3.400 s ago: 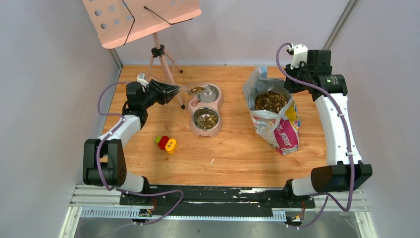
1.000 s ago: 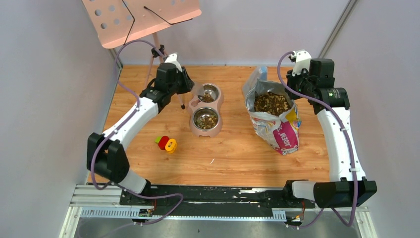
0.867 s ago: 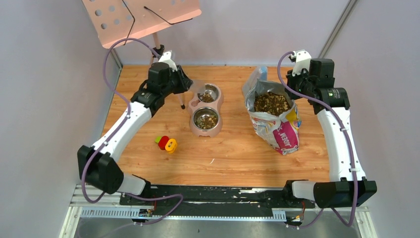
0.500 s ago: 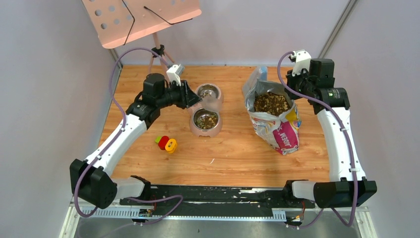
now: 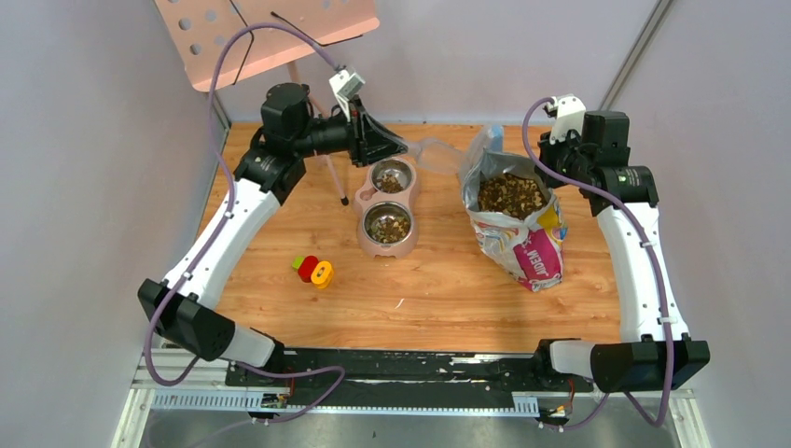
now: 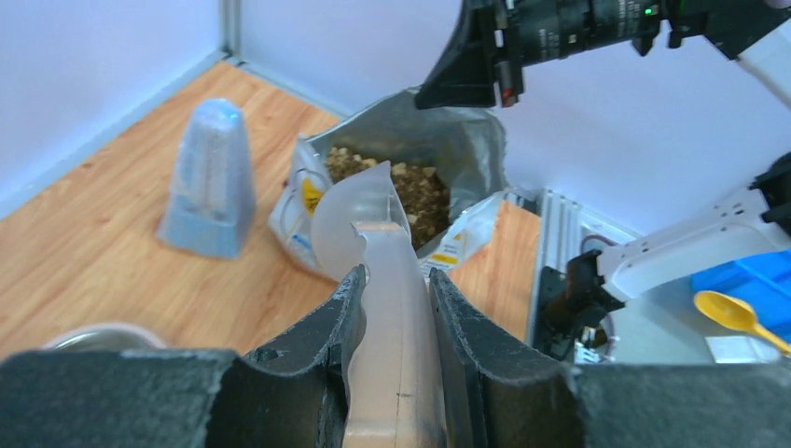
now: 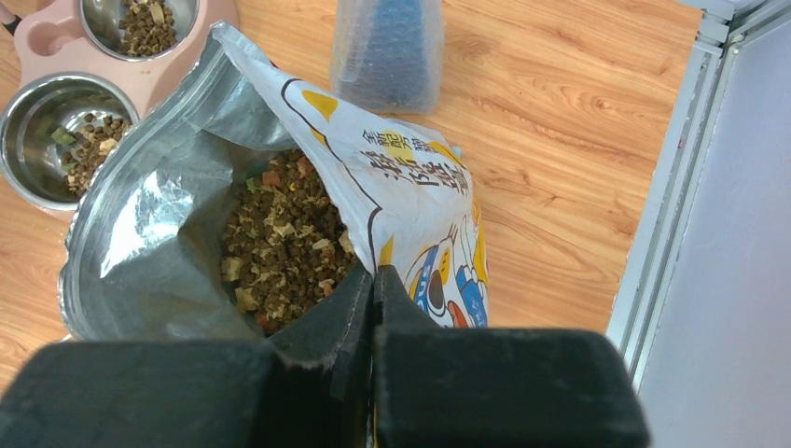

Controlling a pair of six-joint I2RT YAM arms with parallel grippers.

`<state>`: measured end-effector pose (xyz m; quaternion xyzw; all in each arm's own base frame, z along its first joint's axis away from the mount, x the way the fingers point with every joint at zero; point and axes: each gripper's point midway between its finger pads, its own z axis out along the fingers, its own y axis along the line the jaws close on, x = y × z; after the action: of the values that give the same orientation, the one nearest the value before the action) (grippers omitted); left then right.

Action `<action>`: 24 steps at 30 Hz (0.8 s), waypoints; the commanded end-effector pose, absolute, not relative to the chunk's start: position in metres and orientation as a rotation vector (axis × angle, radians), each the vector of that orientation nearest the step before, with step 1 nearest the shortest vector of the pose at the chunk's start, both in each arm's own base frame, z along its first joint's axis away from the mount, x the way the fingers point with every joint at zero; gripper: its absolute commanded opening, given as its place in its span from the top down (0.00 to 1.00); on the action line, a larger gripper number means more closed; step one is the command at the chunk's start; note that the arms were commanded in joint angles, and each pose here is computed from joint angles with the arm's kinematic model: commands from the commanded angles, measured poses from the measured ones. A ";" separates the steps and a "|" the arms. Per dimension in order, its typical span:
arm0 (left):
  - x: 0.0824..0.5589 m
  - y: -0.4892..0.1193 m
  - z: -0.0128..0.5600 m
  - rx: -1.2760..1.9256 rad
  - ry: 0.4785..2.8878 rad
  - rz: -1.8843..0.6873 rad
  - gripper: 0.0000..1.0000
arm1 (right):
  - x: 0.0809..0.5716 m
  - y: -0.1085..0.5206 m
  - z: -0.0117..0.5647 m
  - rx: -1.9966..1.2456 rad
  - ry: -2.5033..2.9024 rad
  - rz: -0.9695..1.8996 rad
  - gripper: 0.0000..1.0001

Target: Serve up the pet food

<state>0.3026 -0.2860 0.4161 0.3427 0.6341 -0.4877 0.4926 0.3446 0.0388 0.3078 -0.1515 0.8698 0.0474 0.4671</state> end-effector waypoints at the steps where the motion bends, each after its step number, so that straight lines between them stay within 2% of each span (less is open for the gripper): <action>1: 0.296 -0.323 0.419 0.899 1.509 -1.310 1.00 | 0.340 0.041 0.337 -0.355 2.030 0.127 1.00; 4: 0.289 -0.352 0.419 0.978 1.512 -1.341 1.00 | 0.342 0.042 0.340 -0.361 2.024 0.130 1.00; 11: 0.330 -0.403 0.359 1.014 1.687 -1.209 1.00 | 0.342 0.045 0.336 -0.357 2.029 0.151 1.00; 16: 0.349 -0.434 0.339 1.025 1.678 -1.118 1.00 | 0.341 0.043 0.332 -0.356 2.036 0.141 1.00; 24: 0.374 -0.479 0.266 1.068 1.668 -0.911 1.00 | 0.343 0.044 0.336 -0.340 2.020 0.150 1.00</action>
<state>0.3475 -0.4668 0.2729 0.4256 0.6952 -0.4309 0.3873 0.3467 0.0424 0.3074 -0.1481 0.8652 0.0575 0.4757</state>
